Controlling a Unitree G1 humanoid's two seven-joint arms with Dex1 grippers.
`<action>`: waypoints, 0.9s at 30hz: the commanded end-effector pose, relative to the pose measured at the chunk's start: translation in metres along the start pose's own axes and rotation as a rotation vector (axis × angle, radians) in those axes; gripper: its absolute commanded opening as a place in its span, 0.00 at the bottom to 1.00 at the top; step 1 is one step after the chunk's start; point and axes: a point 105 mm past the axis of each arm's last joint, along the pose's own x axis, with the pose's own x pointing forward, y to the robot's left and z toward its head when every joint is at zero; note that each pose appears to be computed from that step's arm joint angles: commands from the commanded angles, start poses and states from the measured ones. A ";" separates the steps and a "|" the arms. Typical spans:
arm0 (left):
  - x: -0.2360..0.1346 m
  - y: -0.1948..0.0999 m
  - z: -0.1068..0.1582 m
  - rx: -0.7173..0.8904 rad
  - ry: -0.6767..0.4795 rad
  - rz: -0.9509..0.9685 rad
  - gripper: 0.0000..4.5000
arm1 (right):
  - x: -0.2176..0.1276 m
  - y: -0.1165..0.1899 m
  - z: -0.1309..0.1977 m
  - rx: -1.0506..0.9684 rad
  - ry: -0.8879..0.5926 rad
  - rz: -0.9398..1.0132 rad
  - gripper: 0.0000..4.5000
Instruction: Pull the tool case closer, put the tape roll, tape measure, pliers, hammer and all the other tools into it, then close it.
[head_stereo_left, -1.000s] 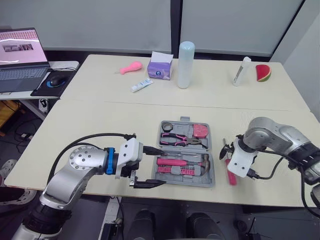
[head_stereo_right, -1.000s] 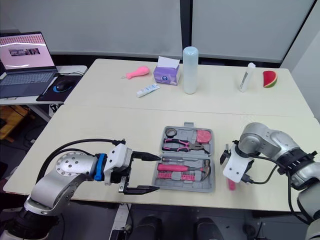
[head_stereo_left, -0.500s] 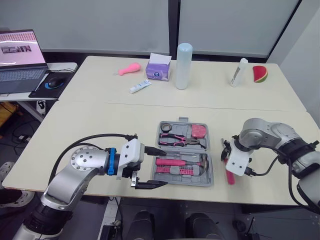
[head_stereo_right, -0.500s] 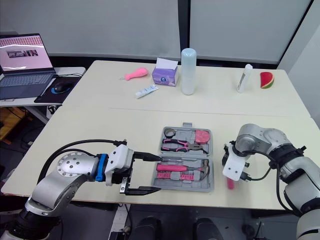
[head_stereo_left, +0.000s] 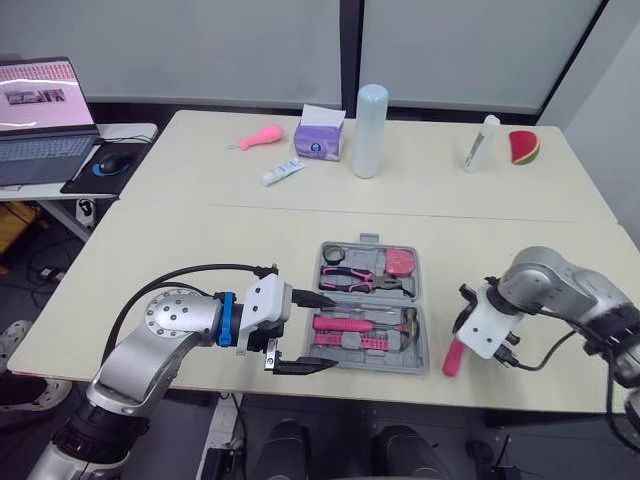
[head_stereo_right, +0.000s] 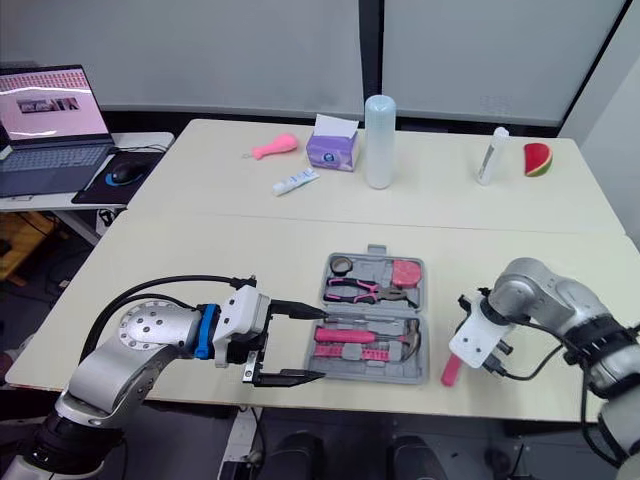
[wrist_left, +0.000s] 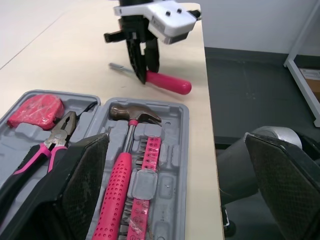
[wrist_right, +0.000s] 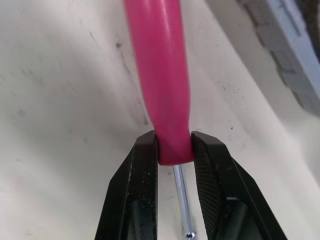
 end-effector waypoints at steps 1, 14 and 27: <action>0.002 0.001 0.005 0.039 -0.019 -0.010 1.00 | -0.038 0.007 0.009 0.325 -0.073 -0.083 0.17; 0.007 0.007 0.007 0.077 -0.022 -0.048 1.00 | -0.028 0.039 -0.007 1.677 -0.279 -0.415 0.17; 0.014 0.007 0.018 0.088 -0.058 -0.067 1.00 | 0.000 0.011 -0.039 1.969 -0.237 -0.717 0.17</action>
